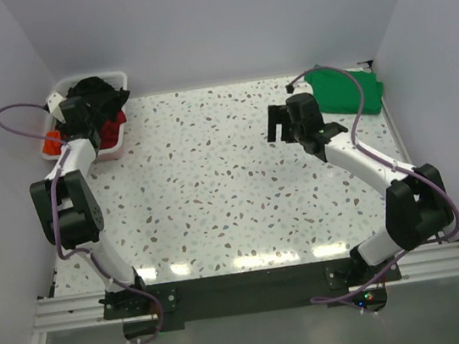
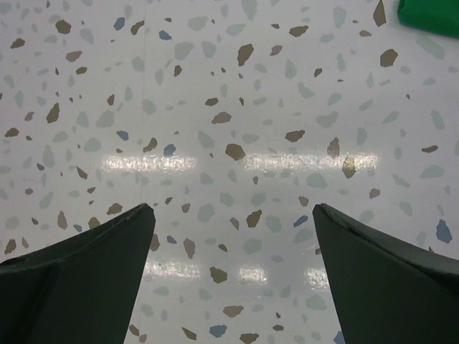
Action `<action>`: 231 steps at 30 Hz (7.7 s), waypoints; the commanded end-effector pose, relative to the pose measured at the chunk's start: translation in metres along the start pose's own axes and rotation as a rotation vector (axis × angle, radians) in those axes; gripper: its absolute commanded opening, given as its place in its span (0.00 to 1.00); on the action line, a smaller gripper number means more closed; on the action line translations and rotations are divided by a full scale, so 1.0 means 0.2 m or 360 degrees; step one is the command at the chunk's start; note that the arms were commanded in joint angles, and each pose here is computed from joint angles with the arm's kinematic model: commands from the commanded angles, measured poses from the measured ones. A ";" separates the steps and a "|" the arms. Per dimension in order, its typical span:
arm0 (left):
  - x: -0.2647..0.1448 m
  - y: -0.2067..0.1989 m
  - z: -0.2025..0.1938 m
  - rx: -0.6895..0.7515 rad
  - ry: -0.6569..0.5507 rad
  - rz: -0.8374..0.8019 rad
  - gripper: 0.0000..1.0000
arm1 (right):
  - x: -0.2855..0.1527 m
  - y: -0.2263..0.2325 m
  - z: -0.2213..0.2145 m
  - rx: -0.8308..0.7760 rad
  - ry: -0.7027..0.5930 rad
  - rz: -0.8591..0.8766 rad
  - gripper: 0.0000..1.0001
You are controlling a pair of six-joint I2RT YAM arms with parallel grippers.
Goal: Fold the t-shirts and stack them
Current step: Grab the tshirt from the pile, then move the tshirt to the center of the board, then flatten the tshirt out
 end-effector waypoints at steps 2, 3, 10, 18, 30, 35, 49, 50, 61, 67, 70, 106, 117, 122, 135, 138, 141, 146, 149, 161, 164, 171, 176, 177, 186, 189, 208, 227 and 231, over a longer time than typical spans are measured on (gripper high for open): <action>0.02 -0.05 0.14 -0.0016 -0.0202 -0.0032 0.67 | 0.02 0.06 0.09 0.0061 -0.0090 0.0067 0.97; 0.03 -0.06 0.15 -0.0013 -0.0195 -0.0021 0.66 | 0.03 0.06 0.09 0.0060 -0.0089 0.0064 0.97; 0.12 -0.06 0.10 -0.0029 -0.0164 -0.0023 0.62 | 0.03 0.05 0.08 0.0061 -0.0096 0.0038 0.96; 0.23 -0.06 0.04 -0.0029 -0.0100 0.0009 0.61 | 0.07 0.06 0.08 0.0045 -0.0077 0.0015 0.96; 0.22 -0.09 0.06 -0.0037 -0.0096 -0.0047 0.00 | 0.08 0.05 0.07 0.0049 -0.0061 -0.0011 0.96; 0.07 -0.13 0.17 -0.0051 -0.0186 -0.0134 0.00 | 0.09 0.06 0.07 0.0080 -0.0054 -0.0005 0.95; -0.45 -0.31 0.39 -0.0028 -0.0285 -0.0412 0.00 | 0.02 0.07 0.14 0.0140 -0.0090 0.0007 0.94; -0.47 -0.33 0.37 -0.0023 -0.0272 -0.0449 0.00 | 0.00 0.07 0.18 0.0153 -0.0117 -0.0005 0.93; -1.27 -0.81 0.56 0.0224 -0.0417 -0.1076 0.00 | -0.28 0.03 0.38 0.0238 -0.0240 -0.0120 0.93; -1.65 -0.84 0.58 0.0285 -0.0348 -0.1597 0.00 | -0.48 -0.05 0.46 0.0350 -0.0348 -0.0233 0.93; -1.84 -0.84 0.58 0.0310 -0.0337 -0.1916 0.00 | -0.54 -0.11 0.46 0.0424 -0.0380 -0.0280 0.93; -1.97 -0.65 0.47 -0.0001 -0.0316 -0.1886 0.00 | -0.71 -0.19 0.32 0.0430 -0.0423 -0.0220 0.92; -1.24 -0.79 -0.15 0.0013 0.0125 -0.1409 0.00 | -0.61 -0.17 0.25 0.0401 -0.0335 -0.0198 0.92; -1.22 -0.97 -0.31 0.0141 0.0206 -0.1565 0.00 | -0.56 -0.16 0.23 0.0388 -0.0309 -0.0203 0.92; -1.05 -0.57 -0.41 -0.0014 -0.0016 -0.0262 0.00 | -0.46 -0.10 0.14 0.0256 -0.0183 0.0022 0.93; -1.10 -0.45 -0.38 -0.0092 -0.0077 -0.0135 0.00 | -0.41 -0.08 0.08 0.0238 -0.0094 0.0089 0.93; -1.16 -0.34 -0.36 -0.0139 -0.0108 -0.0019 0.00 | -0.36 -0.06 0.02 0.0240 -0.0022 0.0125 0.93; -1.20 -0.17 -0.37 -0.0184 -0.0152 0.0127 0.00 | -0.28 -0.01 -0.06 0.0214 0.0081 0.0202 0.93; -1.19 -0.14 -0.41 -0.0149 -0.0127 0.0159 0.00 | -0.22 0.04 -0.12 0.0151 0.0196 0.0283 0.92; -1.17 -0.04 -0.56 -0.0063 0.0055 0.0248 0.00 | -0.12 0.47 -0.38 -0.0231 0.0440 0.0459 0.62; -1.17 -0.04 -0.60 -0.0029 0.0126 0.0210 0.00 | -0.10 0.56 -0.45 -0.0269 0.0469 0.0515 0.62; -1.15 0.00 -0.64 -0.0001 0.0228 0.0193 0.00 | -0.09 0.78 -0.55 -0.0356 0.0509 0.0645 0.63; -1.15 0.04 -0.61 -0.0028 0.0232 0.0187 0.00 | -0.02 0.87 -0.60 -0.0394 0.0528 0.0671 0.62; -1.16 0.04 -0.60 -0.0034 0.0228 0.0181 0.00 | -0.01 0.90 -0.58 -0.0390 0.0514 0.0681 0.61; -1.17 0.05 -0.56 -0.0038 0.0222 0.0145 0.00 | 0.07 0.95 -0.65 -0.0428 0.0580 0.0625 0.48; -1.17 0.05 -0.56 -0.0037 0.0227 0.0136 0.00 | 0.08 0.93 -0.68 -0.0432 0.0608 0.0584 0.46; -1.20 0.06 -0.48 -0.0072 0.0173 0.0102 0.00 | 0.10 0.90 -0.78 -0.0513 0.0702 0.0393 0.00; -1.23 -0.02 -0.36 0.0057 0.0083 -0.0101 0.00 | 0.09 0.50 -0.35 -0.0411 0.0321 -0.0209 0.00; -1.20 -0.06 -0.38 0.0114 0.0137 -0.0114 0.00 | 0.12 0.49 -0.27 -0.0428 0.0307 -0.0159 0.00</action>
Point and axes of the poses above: each gripper's point midway between its finger pads, its own x axis out along the fingers, its own y axis along the line the jaws close on, z = x × y, the point moved 8 cm from there along -x, back along the fingers, and after that the axes turned 1 degree about -x, right-handed, at the moved point
